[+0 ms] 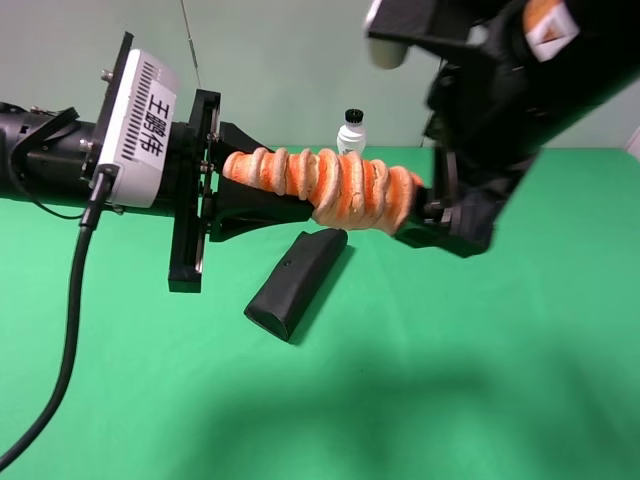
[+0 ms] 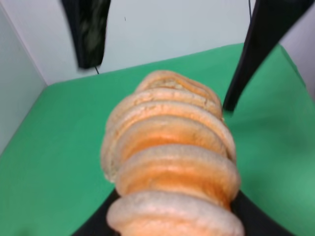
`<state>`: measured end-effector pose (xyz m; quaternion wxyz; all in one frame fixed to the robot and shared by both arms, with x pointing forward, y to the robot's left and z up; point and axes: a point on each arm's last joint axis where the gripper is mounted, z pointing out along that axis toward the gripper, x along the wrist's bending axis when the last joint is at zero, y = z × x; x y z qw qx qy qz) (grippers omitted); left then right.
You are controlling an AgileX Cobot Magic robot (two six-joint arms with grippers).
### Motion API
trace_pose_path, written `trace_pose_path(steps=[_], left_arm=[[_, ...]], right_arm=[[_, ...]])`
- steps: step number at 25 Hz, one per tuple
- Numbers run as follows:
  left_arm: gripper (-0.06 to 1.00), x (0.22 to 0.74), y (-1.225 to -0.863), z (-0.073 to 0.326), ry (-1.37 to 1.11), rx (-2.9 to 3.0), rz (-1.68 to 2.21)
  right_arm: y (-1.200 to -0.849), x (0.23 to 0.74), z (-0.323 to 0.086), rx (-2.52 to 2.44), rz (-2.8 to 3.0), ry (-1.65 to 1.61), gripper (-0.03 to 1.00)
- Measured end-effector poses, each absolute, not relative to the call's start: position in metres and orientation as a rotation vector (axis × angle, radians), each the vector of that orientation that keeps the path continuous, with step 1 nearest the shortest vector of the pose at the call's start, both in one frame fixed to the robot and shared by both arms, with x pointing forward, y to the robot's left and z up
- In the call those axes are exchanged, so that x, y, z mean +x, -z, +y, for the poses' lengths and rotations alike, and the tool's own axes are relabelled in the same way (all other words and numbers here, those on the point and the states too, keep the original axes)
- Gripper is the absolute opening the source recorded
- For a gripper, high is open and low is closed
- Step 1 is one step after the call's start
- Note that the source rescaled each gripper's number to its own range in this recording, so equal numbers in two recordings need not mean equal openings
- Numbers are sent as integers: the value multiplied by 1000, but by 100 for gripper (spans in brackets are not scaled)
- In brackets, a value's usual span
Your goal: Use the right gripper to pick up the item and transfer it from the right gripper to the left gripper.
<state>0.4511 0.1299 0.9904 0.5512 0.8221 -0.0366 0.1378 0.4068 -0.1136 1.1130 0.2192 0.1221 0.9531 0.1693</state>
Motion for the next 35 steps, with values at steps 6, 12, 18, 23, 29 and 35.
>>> trace_pose_path(steps=[6,12,18,23,29,35], left_arm=[[6,451,-990,130,-336,1945,-102],[5,452,-992,129,-357,1941,-128],[5,454,-994,129,-364,1938,-132],[5,454,-994,129,-364,1938,-132],[5,454,-994,129,-365,1938,-134],[4,454,-994,129,-366,1938,-135]], right_arm=[[-1140,393,-147,548,2509,-492,100],[-1155,397,-194,979,2282,-585,100],[-1132,384,-236,1260,2161,-636,100],[-1116,353,-251,1327,2124,-772,100],[-1097,309,-274,1312,2054,-906,100],[-1070,274,-282,1352,2048,-1093,100]])
